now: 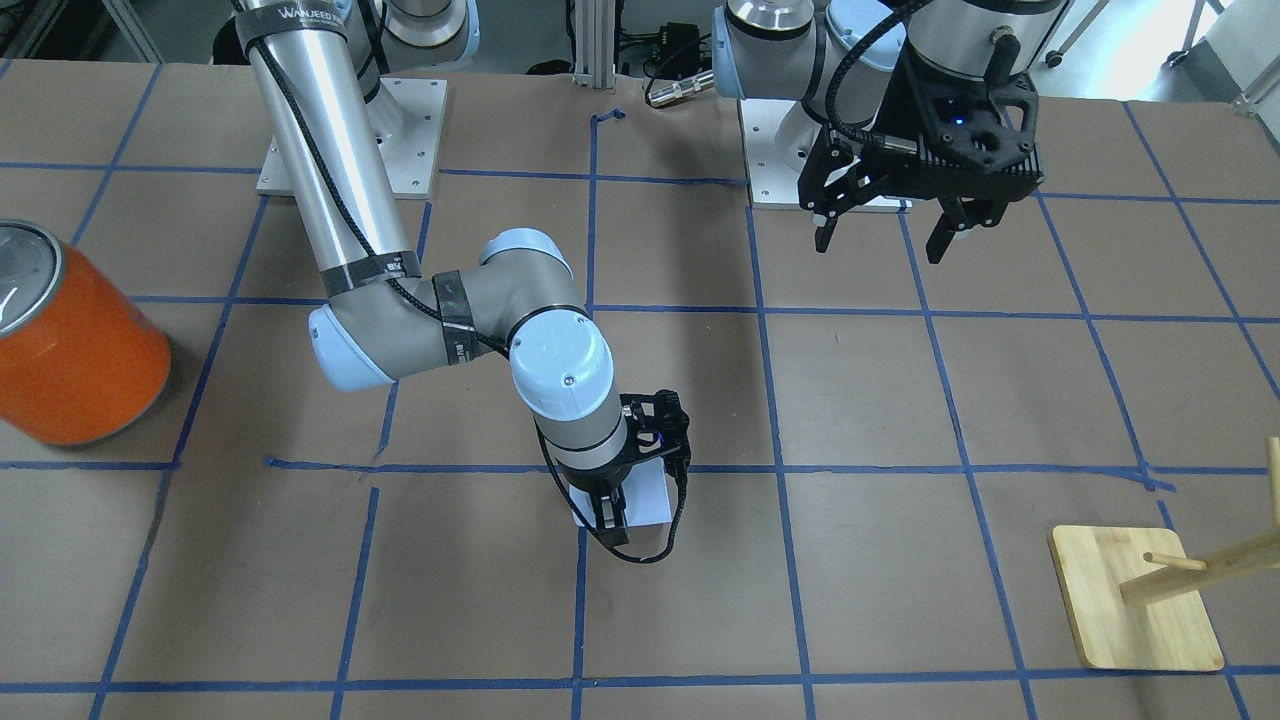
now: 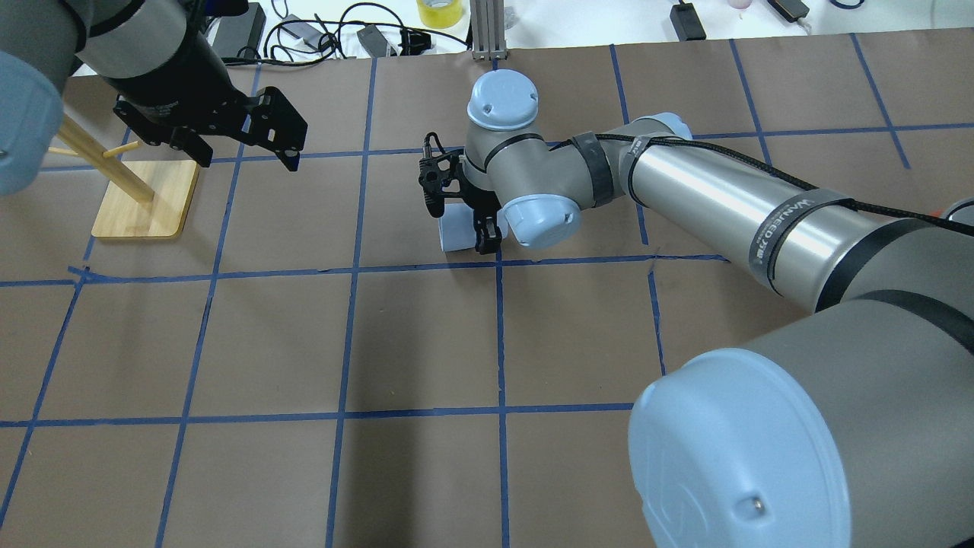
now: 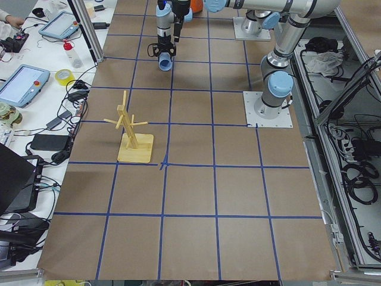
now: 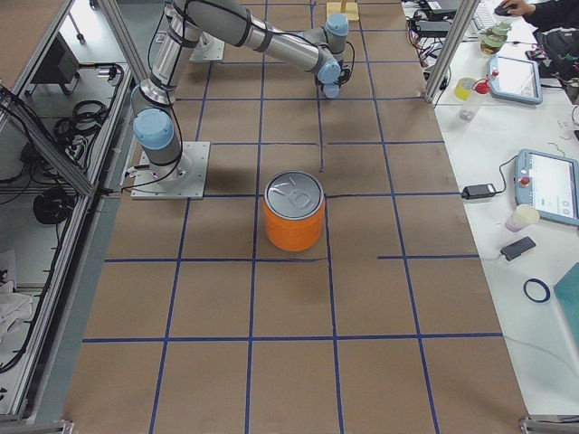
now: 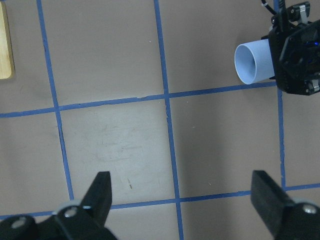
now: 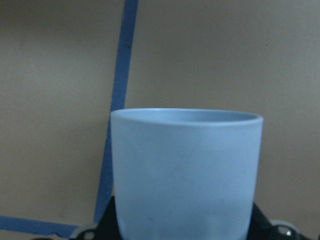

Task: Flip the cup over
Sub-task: 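Lay the cup on its side and open the right gripper, then raise the right gripper away from the lying cup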

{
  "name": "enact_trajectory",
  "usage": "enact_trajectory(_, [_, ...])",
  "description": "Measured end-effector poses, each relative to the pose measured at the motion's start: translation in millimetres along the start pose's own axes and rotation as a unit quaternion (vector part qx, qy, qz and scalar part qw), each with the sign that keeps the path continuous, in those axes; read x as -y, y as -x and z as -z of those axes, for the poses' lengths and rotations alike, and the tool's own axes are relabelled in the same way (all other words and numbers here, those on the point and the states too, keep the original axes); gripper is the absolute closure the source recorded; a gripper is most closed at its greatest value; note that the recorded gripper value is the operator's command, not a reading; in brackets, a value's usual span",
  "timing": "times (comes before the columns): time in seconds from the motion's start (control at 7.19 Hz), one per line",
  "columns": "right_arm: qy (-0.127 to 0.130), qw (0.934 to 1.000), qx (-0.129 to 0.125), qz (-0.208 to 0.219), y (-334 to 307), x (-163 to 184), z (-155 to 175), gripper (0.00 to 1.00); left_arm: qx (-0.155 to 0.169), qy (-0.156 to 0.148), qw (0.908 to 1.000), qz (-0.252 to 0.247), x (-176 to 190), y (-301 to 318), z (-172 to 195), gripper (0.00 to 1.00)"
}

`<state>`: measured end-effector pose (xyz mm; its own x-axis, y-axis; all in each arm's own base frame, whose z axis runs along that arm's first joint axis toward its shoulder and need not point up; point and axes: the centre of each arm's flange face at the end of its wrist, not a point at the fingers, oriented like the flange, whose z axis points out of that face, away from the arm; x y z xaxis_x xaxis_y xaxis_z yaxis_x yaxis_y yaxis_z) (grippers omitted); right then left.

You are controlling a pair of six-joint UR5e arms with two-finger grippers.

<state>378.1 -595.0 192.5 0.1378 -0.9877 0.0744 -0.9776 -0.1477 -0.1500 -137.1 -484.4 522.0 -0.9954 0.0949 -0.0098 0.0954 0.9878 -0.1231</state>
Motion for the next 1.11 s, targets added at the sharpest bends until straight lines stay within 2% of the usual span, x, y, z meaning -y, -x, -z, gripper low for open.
enact_trajectory(0.28, [0.005,0.9999,-0.002,-0.013,0.1,-0.3,0.6,0.0,0.0,0.001,1.0,0.0,-0.2,-0.4,-0.4,0.0])
enact_trajectory(0.56, [0.007,0.9997,-0.014,-0.017,-1.6,-3.1,20.0,0.0,0.0,0.001,1.0,0.001,-0.2,-0.1,-0.8,0.0])
enact_trajectory(0.83, [0.004,0.9983,-0.042,-0.041,-7.5,-20.9,70.2,0.0,0.0,0.002,1.0,0.0,0.0,-0.4,-1.4,0.0])
enact_trajectory(1.11, [0.007,0.9925,-0.052,-0.11,-8.5,-72.8,146.3,0.0,0.0,0.001,1.0,0.001,0.2,-0.3,-1.4,0.0])
